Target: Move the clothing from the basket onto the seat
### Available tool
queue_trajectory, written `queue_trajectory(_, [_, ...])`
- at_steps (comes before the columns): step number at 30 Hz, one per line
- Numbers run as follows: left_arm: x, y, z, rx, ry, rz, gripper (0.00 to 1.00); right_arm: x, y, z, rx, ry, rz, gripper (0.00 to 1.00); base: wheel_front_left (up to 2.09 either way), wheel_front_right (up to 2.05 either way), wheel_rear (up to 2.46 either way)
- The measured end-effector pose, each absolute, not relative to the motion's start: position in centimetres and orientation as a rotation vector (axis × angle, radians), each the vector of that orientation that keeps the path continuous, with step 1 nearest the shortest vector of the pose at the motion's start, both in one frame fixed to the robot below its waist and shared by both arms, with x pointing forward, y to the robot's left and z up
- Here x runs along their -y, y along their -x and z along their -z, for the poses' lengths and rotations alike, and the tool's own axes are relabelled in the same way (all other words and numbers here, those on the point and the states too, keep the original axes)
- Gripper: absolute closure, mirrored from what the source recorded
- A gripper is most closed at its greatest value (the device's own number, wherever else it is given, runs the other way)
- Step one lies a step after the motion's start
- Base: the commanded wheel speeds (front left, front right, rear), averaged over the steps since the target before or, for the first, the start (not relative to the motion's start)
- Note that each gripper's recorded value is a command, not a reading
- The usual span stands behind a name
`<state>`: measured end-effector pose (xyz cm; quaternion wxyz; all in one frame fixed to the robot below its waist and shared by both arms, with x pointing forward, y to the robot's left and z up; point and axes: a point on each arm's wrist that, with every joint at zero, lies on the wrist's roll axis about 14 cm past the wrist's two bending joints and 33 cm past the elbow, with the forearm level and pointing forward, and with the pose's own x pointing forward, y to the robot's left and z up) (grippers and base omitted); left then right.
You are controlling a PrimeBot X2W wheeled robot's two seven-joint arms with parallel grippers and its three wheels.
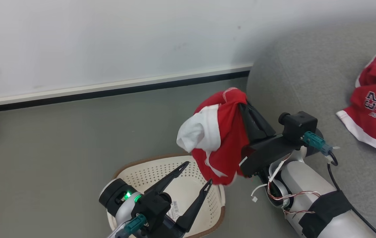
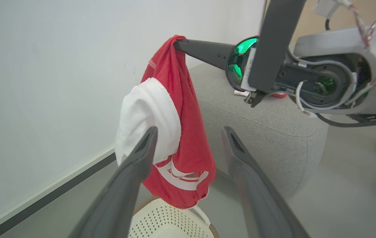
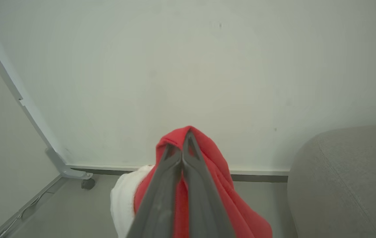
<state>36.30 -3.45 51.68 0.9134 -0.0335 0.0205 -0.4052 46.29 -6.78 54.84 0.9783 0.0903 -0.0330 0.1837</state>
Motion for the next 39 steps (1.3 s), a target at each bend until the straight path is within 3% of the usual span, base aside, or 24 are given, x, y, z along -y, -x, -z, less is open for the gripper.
queue_trajectory(25, [9.1,-35.9,-49.3,-0.100,0.072,1.053,0.00,19.4,-44.1,-52.4,0.040,-0.176,-0.014,1.00,0.00,0.00,0.00])
queue_trajectory(39, [10.1,-36.1,-49.0,-0.105,0.089,1.100,0.00,25.5,-46.2,-55.9,0.137,-0.126,0.118,1.00,0.00,0.00,0.00])
